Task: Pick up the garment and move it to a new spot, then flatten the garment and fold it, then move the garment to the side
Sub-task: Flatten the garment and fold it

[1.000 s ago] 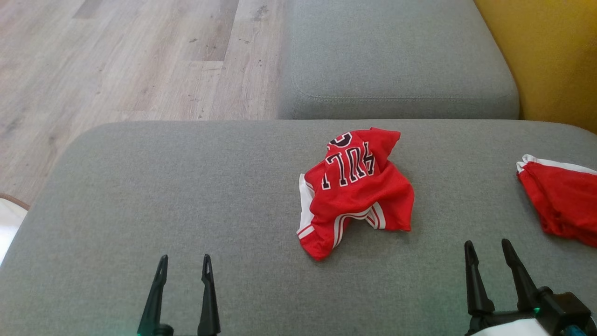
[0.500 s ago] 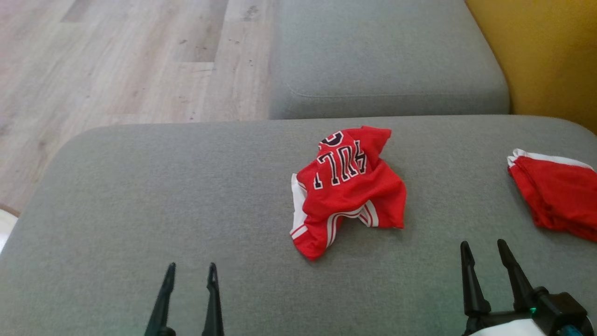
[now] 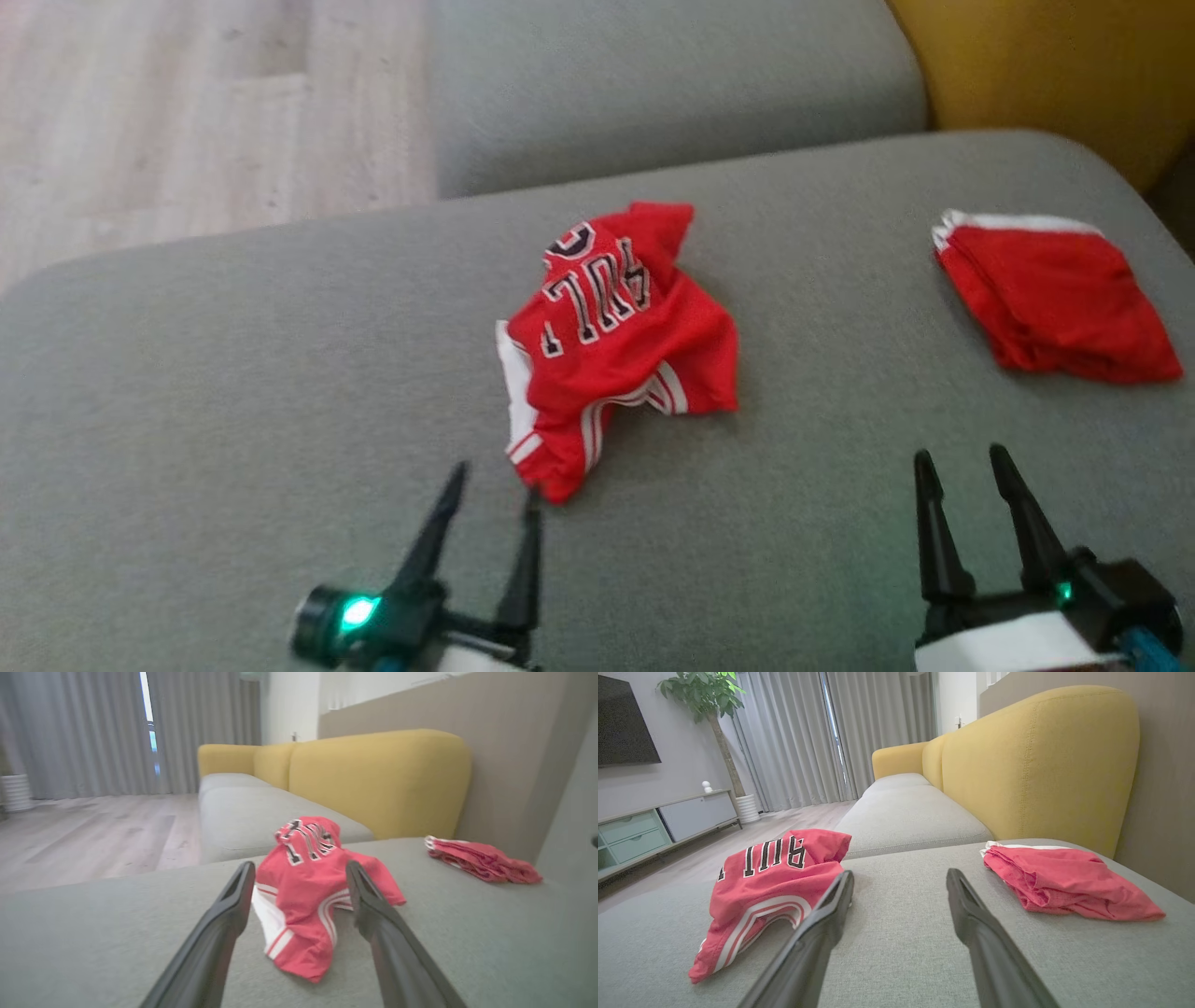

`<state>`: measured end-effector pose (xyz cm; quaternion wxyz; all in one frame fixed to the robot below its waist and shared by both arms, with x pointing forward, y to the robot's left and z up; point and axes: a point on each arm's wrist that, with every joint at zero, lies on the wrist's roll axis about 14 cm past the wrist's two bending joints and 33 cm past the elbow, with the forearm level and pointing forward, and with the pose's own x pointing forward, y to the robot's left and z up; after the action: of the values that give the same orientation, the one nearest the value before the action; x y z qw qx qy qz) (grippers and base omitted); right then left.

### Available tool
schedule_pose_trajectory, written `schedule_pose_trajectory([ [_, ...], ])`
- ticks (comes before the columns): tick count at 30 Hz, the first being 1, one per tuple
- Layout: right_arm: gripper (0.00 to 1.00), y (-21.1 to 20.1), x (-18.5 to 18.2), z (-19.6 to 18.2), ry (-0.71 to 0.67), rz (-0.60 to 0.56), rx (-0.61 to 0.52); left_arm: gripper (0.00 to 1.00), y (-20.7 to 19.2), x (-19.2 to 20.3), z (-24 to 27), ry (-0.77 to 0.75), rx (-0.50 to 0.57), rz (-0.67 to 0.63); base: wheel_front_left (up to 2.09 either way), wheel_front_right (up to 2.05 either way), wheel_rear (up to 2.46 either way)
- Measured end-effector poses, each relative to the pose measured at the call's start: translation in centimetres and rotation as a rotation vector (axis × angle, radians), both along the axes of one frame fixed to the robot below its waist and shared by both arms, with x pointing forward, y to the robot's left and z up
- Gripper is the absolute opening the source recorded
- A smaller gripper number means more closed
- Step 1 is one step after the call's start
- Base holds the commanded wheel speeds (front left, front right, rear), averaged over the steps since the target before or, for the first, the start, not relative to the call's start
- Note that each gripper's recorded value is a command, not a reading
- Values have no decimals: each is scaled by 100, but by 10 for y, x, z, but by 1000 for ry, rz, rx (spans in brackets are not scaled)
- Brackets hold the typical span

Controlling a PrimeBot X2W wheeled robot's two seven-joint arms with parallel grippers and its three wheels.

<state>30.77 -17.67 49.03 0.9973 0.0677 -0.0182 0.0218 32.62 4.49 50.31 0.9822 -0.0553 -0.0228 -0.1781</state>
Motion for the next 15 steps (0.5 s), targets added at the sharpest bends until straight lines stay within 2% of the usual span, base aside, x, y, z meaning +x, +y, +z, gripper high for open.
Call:
schedule_pose_trajectory([
  [3, 100, -2, 5, 2, -3, -9, -1, 100, -37, 9, -17, 34, 53, -150, 0, 0, 0],
  [9, 100, -14, 22, 3, 2, -44, -13, 100, -105, 34, -23, -13, 162, -408, 0, 0, 0],
  [15, 100, -32, 32, -3, 28, -89, -36, 100, -145, 49, -49, 7, 241, -571, 0, 0, 0],
])
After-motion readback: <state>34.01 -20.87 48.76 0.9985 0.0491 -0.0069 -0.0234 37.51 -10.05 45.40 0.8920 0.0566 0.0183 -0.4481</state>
